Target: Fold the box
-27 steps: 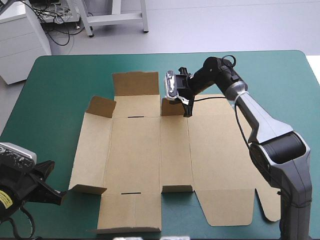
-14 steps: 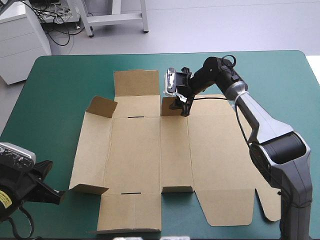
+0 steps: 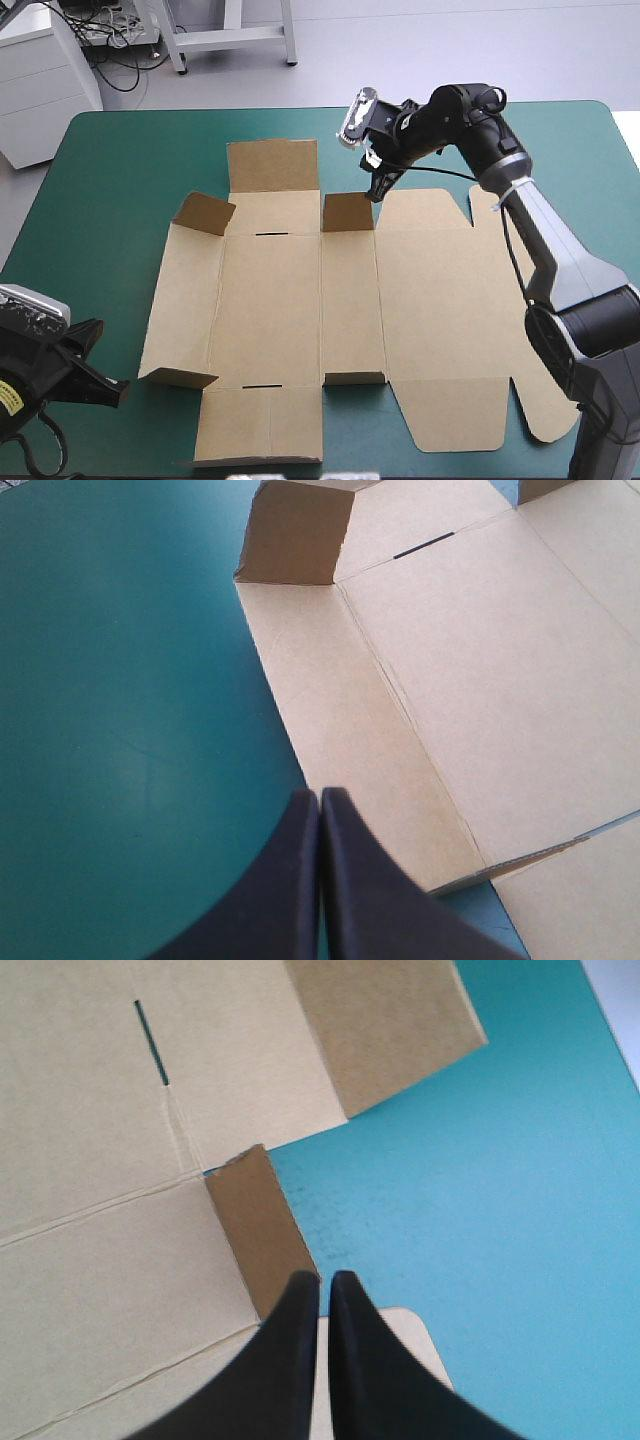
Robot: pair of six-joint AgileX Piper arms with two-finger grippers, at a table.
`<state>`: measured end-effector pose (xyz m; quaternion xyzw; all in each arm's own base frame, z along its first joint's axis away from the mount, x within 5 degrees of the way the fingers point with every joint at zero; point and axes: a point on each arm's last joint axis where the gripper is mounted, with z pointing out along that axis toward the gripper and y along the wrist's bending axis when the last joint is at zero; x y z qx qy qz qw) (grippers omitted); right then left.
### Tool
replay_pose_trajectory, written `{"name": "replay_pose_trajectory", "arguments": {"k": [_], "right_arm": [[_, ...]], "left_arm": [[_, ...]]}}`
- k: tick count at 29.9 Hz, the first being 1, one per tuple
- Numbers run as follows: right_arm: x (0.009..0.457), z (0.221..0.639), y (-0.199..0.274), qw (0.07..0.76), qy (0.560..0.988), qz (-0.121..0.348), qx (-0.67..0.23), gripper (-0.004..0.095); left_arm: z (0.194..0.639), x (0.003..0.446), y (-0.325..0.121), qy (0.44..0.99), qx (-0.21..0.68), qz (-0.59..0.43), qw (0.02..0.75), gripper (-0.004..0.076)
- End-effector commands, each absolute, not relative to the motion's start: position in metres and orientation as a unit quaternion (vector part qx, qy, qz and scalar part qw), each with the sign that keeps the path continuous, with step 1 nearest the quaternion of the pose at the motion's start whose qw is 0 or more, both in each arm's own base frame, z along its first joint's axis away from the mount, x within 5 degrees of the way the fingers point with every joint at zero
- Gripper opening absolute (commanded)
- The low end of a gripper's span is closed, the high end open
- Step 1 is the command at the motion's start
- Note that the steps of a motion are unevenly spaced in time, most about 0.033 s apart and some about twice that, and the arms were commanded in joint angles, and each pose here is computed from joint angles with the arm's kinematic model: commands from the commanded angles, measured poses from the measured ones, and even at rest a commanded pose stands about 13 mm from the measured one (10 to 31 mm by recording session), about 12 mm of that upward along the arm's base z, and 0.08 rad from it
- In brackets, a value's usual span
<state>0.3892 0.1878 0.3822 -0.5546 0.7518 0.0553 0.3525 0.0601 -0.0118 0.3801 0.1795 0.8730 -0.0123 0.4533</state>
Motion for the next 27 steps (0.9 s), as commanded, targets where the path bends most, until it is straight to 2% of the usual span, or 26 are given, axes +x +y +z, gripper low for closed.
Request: {"name": "replay_pose_trajectory", "arguments": {"k": [1,7,11,18,27], "right_arm": [[0.368,0.438,0.166,0.420,0.774,0.037,-0.473,-0.0014],[0.359,0.454,0.121,0.397,0.859,0.052,-0.318,-0.0014],[0.356,0.458,0.080,0.377,0.897,0.035,-0.226,-0.0014],[0.326,0.467,0.030,0.379,0.910,0.011,-0.166,-0.0017],[0.272,0.453,0.009,0.352,0.924,-0.009,-0.151,-0.0018]], "left_arm": [[0.393,0.063,-0.013,0.852,0.176,-0.016,0.493,-0.0032],[0.395,0.064,-0.013,0.847,0.171,-0.021,0.502,-0.0032],[0.396,0.064,-0.013,0.845,0.167,-0.024,0.508,-0.0032],[0.390,0.085,-0.022,0.865,0.172,-0.018,0.472,-0.0032],[0.396,0.150,-0.048,0.892,0.186,0.011,0.411,-0.0031]]}}
